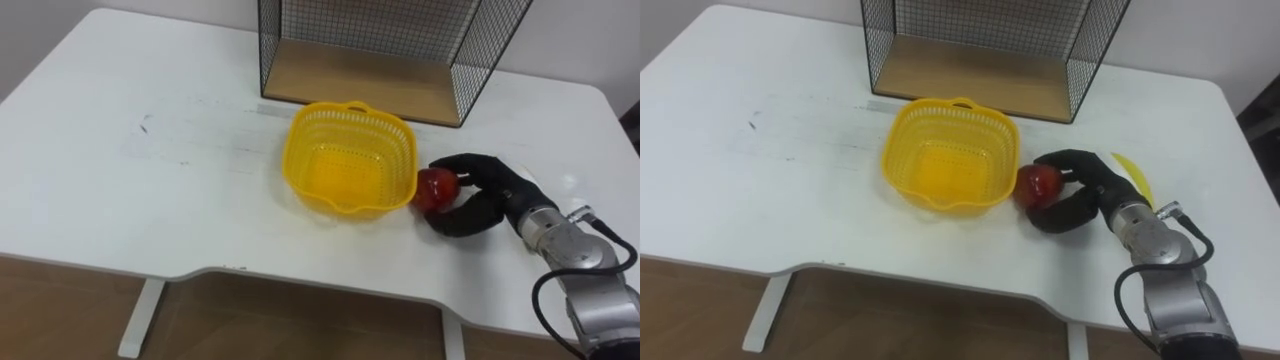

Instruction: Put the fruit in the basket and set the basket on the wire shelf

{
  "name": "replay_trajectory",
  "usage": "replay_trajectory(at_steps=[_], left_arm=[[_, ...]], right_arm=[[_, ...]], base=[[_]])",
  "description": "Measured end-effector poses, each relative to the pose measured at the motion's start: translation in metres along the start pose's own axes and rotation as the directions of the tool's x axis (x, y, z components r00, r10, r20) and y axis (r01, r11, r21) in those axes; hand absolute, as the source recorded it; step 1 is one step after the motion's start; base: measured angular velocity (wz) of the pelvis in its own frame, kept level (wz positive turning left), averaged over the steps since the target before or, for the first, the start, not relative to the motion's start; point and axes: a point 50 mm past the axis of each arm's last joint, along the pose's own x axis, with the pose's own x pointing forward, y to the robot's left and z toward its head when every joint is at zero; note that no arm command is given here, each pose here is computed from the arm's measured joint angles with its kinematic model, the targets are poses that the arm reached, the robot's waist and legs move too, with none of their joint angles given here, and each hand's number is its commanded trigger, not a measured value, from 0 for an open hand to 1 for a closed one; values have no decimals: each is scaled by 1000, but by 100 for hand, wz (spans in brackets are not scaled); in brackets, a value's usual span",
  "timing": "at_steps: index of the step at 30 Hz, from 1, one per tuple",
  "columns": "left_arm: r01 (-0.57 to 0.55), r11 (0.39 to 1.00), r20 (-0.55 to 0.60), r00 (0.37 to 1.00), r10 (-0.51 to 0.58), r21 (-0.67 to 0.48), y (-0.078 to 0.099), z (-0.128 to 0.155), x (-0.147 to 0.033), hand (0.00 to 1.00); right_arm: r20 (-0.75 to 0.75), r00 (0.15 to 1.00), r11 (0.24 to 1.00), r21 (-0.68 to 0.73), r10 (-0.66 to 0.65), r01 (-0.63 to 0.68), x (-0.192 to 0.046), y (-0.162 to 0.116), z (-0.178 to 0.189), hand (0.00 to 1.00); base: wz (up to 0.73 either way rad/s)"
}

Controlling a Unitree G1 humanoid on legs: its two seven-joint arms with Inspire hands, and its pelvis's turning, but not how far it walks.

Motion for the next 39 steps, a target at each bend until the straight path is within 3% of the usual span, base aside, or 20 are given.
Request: replay_trajectory(at_steps=[17,22,30,39], left_arm=[[-3,1000,0,1000,3,-21,0,-2,0,0],[-6,1000,2,1000,6,-24,0,-1,0,0],[-5,999,-22,1000,4,-43,0,-15,-2,0],[-11,998,-31,999,9,-59,2,-20,-3,0]], right_arm=[[31,999,998,51,-32,30,-1,-4,6,100],[36,996,994,71,-81,78,-3,-13,6,100],[48,962,957,120,-270,263,-13,-45,6,100],[60,952,950,107,-300,293,-15,-51,9,100]], base=[[1],[0],[-3],[0]])
